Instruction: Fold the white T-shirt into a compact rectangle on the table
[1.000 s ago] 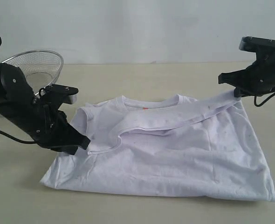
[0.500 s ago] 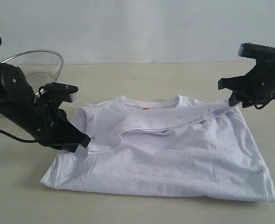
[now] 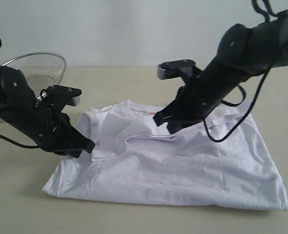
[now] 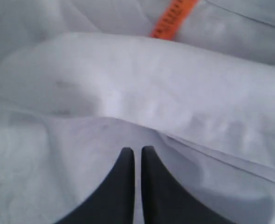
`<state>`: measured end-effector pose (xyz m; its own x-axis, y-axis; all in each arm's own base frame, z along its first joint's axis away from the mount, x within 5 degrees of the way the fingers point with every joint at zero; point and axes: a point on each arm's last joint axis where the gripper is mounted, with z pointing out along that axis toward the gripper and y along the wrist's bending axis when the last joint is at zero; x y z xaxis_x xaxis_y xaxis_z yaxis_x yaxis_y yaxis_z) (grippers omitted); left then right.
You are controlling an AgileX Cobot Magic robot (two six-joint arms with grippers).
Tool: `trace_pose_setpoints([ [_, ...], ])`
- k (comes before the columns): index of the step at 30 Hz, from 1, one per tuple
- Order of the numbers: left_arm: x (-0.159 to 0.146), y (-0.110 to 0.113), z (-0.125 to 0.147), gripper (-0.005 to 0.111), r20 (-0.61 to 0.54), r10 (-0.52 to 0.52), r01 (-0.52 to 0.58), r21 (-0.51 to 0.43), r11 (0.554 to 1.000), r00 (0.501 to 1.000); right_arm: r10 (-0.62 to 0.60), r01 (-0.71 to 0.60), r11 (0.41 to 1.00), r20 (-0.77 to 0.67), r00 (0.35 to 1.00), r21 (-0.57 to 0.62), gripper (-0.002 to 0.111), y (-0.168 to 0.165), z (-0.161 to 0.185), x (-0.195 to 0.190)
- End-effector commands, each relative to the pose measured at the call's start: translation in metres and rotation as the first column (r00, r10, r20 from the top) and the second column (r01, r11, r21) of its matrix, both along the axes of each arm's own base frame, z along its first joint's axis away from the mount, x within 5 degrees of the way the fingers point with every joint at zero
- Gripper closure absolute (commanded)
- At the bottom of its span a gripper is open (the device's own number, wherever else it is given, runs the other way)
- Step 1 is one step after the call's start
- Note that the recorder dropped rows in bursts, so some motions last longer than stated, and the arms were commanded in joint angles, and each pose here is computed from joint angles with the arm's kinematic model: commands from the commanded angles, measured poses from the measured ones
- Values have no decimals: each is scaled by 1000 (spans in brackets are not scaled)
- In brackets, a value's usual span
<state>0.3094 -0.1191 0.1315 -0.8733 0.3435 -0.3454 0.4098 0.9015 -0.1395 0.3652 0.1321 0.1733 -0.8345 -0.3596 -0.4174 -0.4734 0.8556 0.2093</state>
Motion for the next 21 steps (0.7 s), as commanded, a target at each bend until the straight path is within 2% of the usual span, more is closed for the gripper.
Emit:
trace_pose_setpoints([
  [1,0,-1,2,102,-4,8,-8,-10,1000,1000,66,-66,998,65,996,-4,109,31,-2,-5],
  [15,-1,-2,2,102,-26,25,-26,-16,1000,999,85,-85,996,2,996,36,109,64,-29,3],
  [21,-2,-2,1,102,-36,24,-25,-16,1000,999,29,-37,998,178,984,44,109,75,-31,46],
])
